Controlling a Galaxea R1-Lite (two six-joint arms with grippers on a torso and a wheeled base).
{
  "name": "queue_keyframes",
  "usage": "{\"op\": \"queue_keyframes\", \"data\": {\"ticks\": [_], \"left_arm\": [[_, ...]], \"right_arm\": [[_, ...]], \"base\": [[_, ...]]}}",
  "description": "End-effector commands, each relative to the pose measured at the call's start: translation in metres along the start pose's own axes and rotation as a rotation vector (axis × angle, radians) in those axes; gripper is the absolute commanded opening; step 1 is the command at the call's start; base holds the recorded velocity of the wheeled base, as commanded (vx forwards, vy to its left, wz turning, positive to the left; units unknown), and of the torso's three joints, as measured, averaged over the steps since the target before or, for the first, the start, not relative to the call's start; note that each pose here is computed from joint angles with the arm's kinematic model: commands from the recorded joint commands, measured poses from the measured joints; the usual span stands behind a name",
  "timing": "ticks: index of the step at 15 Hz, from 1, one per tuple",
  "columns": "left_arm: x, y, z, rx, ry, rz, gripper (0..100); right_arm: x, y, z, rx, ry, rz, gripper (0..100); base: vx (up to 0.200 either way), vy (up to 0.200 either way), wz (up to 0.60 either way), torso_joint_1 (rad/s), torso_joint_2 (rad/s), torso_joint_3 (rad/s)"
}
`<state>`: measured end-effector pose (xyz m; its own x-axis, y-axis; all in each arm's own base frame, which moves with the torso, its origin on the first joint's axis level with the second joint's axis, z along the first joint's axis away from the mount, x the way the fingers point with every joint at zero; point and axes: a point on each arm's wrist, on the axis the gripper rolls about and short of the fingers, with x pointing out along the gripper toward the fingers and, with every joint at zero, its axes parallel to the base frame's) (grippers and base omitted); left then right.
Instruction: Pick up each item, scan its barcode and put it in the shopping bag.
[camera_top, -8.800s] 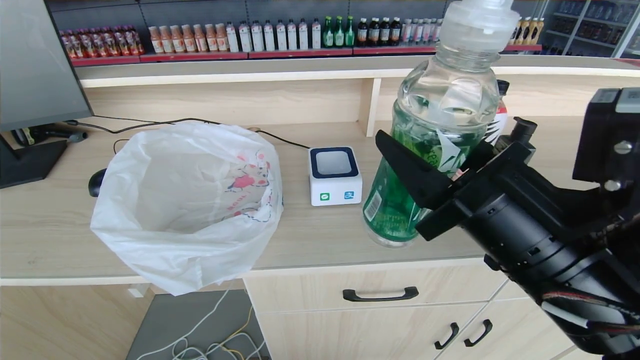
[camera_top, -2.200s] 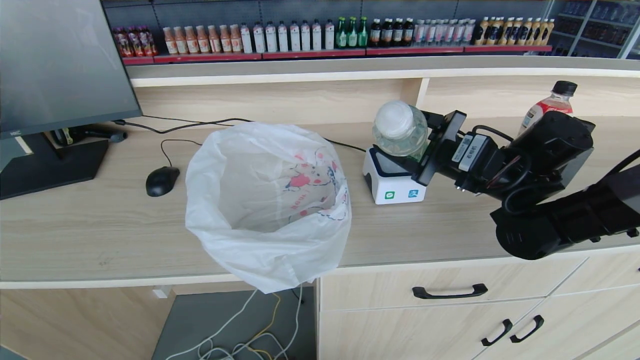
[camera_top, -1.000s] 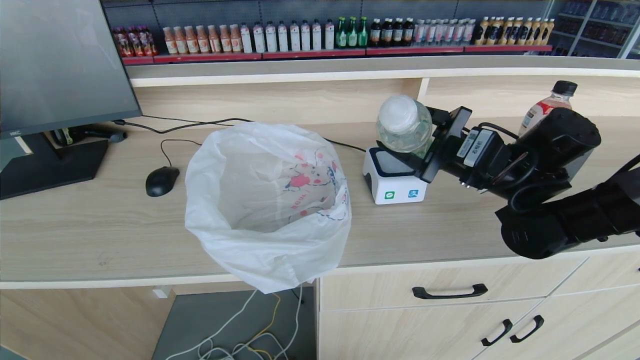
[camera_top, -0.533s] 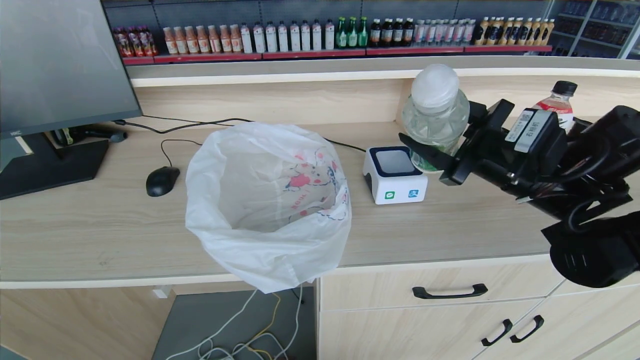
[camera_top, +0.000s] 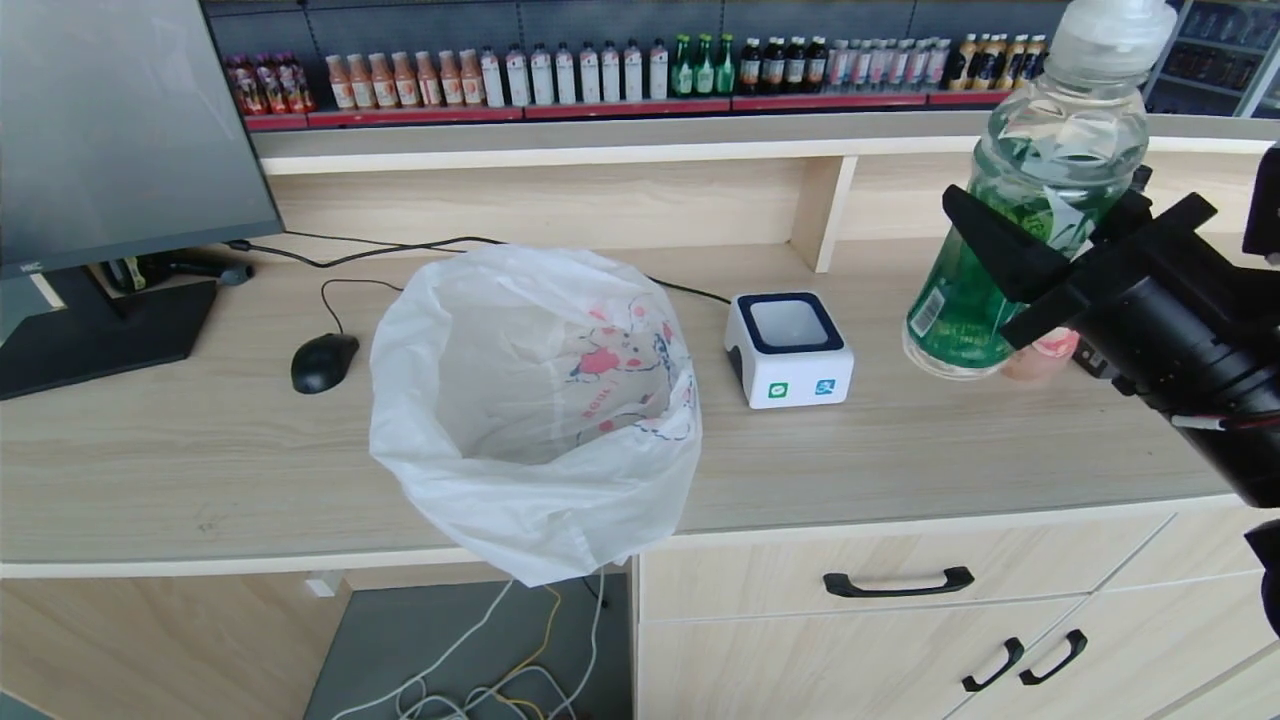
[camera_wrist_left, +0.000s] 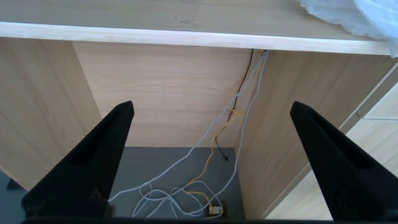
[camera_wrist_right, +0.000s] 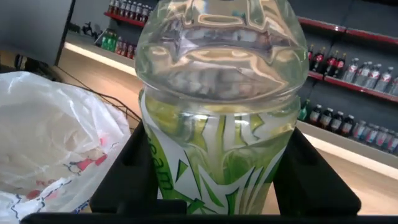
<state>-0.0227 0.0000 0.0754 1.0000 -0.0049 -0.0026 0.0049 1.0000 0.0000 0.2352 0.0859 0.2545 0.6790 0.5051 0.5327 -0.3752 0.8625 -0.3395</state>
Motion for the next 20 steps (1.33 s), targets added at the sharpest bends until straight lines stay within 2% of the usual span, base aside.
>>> {"op": "queue_keyframes", "data": {"ticks": [1,3,7,15,20], "left_arm": [[0.0,0.0,0.0,0.0,0.001,0.0,100],[0.0,0.0,0.0,0.0,0.001,0.0,100],[0.0,0.0,0.0,0.0,0.002,0.002,100],[0.0,0.0,0.0,-0.002,-0.001,0.0,100],[0.0,0.0,0.0,-0.005,0.001,0.002,100]], "right_arm": [[-0.006,0.0,0.007,0.092,-0.007,-0.058,0],[-0.007,0.001,0.008,0.163,0.002,-0.146,0],[-0.002,0.028,0.023,0.257,-0.004,-0.249,0],[-0.004,0.028,0.022,0.301,-0.005,-0.252,0],[-0.001,0.027,0.024,0.317,-0.02,-0.257,0]], "base": [[0.0,0.0,0.0,0.0,0.0,0.0],[0.0,0.0,0.0,0.0,0.0,0.0],[0.0,0.0,0.0,0.0,0.0,0.0],[0.0,0.0,0.0,0.0,0.0,0.0],[0.0,0.2,0.0,0.003,0.0,0.001]]}}
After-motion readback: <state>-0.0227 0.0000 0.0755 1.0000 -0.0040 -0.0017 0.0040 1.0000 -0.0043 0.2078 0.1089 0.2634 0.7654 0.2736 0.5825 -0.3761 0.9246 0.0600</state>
